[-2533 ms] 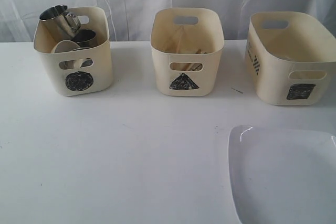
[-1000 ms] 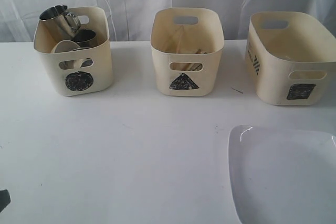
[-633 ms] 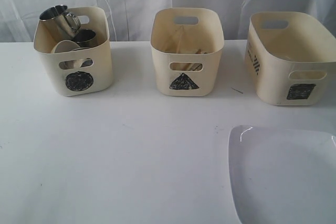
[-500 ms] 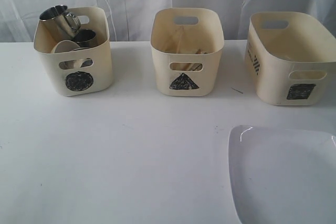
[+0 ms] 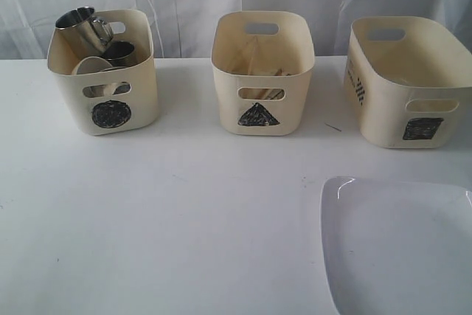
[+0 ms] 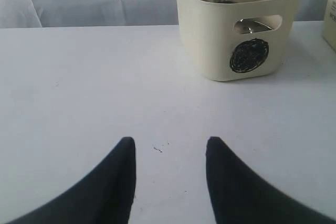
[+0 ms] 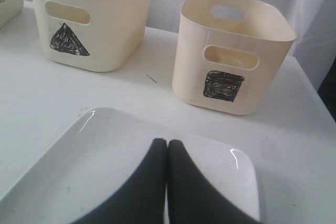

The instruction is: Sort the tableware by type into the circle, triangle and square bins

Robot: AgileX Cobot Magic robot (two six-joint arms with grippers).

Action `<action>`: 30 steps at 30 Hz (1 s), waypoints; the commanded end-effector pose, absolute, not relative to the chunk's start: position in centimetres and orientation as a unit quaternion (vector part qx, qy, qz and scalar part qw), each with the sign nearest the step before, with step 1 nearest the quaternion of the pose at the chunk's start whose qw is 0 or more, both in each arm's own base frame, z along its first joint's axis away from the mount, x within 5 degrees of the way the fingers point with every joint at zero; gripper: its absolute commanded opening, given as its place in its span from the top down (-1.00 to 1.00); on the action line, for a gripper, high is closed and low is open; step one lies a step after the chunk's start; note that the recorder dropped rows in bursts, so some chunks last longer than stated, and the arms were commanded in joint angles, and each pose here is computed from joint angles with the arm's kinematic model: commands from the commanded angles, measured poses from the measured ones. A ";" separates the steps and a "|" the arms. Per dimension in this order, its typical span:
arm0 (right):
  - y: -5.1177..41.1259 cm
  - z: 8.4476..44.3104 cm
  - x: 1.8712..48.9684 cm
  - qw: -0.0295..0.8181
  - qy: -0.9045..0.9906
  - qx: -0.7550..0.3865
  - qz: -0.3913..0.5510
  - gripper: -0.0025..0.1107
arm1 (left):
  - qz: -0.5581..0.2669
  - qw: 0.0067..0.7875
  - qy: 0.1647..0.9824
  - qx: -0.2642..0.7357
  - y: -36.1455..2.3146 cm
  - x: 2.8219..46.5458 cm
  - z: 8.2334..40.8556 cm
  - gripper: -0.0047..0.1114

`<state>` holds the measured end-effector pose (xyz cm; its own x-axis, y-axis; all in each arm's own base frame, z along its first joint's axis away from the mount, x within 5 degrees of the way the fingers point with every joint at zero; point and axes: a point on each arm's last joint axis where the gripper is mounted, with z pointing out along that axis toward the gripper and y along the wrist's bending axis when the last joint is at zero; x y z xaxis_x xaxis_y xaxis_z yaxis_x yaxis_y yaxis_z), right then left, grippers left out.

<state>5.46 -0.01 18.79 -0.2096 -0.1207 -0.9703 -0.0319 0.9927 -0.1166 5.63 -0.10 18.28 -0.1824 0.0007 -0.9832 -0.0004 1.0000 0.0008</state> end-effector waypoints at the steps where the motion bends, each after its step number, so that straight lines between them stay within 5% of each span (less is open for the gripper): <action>1: 0.0 18.7 5.5 0.631 0.773 -0.054 -0.040 0.96 | -0.004 0.640 0.768 -0.005 -0.1 5.6 18.2 0.10; 5: -0.1 18.5 5.4 0.623 0.780 -0.054 -0.041 0.96 | -0.004 0.640 0.768 -0.005 -0.1 5.6 18.2 0.10; 13: 0.1 24.7 4.9 0.753 0.615 0.140 0.188 0.96 | -0.004 0.640 0.768 -0.005 -0.1 5.6 18.2 0.10; 20: 0.2 30.6 2.6 0.769 0.599 0.121 0.187 0.96 | -0.004 0.640 0.768 -0.005 -0.1 5.6 18.2 0.10; 30: 0.4 33.8 0.3 0.766 0.620 0.080 0.151 0.96 | -0.004 0.640 0.768 -0.005 -0.1 5.6 18.2 0.10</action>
<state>0.67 0.35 33.51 0.1951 0.3634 -0.9110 -0.1358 0.9299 0.3419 5.63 -0.10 18.27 -0.1832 0.0007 -0.9831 -0.0003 1.0000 0.0008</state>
